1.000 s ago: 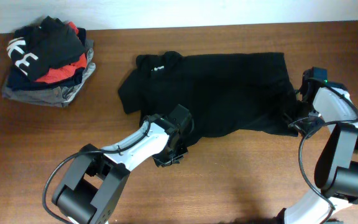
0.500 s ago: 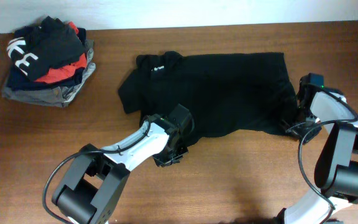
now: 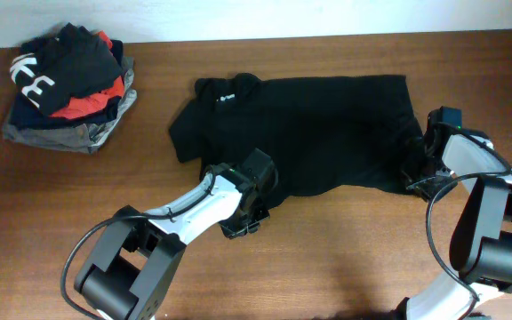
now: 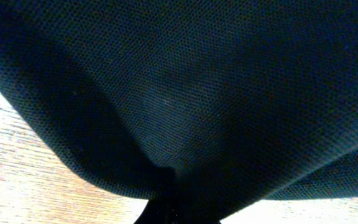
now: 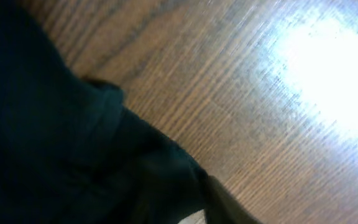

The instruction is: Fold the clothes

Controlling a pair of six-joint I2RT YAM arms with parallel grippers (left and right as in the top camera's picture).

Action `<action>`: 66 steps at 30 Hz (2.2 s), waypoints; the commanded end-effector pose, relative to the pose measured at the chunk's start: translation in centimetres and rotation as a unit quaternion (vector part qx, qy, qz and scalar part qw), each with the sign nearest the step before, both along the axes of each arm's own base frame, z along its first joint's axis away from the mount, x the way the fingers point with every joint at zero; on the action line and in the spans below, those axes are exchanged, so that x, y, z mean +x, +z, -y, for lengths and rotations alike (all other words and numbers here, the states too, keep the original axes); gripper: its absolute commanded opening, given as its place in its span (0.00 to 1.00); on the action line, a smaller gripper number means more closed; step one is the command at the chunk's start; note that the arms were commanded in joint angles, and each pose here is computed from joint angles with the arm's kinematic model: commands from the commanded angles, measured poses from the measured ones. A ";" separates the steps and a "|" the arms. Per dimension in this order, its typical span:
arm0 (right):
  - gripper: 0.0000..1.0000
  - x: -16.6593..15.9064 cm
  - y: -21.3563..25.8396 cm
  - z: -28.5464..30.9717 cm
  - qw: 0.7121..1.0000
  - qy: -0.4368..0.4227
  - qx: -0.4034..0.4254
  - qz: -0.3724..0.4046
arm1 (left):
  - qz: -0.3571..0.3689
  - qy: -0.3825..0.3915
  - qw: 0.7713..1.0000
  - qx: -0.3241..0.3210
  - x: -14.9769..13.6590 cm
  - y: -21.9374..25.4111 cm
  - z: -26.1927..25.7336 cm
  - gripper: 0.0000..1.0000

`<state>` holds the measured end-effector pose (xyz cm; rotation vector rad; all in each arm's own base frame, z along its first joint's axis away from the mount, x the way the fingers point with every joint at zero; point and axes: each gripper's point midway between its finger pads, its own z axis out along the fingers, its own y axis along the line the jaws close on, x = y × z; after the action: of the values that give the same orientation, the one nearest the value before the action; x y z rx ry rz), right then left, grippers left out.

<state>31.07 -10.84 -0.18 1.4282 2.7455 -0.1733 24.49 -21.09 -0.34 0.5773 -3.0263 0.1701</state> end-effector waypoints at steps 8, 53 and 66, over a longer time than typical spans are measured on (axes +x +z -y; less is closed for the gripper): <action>0.04 -1.7 0.0 0.2 0.999 -0.012 -0.002 -0.033 | 0.020 -0.060 0.998 0.010 0.7 1.5 -0.1 0.01; 0.04 -6.6 47.5 -4.1 0.888 0.122 -0.110 0.428 | 0.576 -0.031 0.816 0.041 -0.2 52.9 -13.2 0.01; 0.04 1.0 43.9 -0.9 0.910 0.136 -0.125 0.370 | 0.539 0.011 0.822 0.181 10.4 49.7 -14.3 0.01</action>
<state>33.74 -9.01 41.59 0.8157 2.2208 0.1161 35.95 -9.81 46.59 0.5423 -4.1580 -0.0421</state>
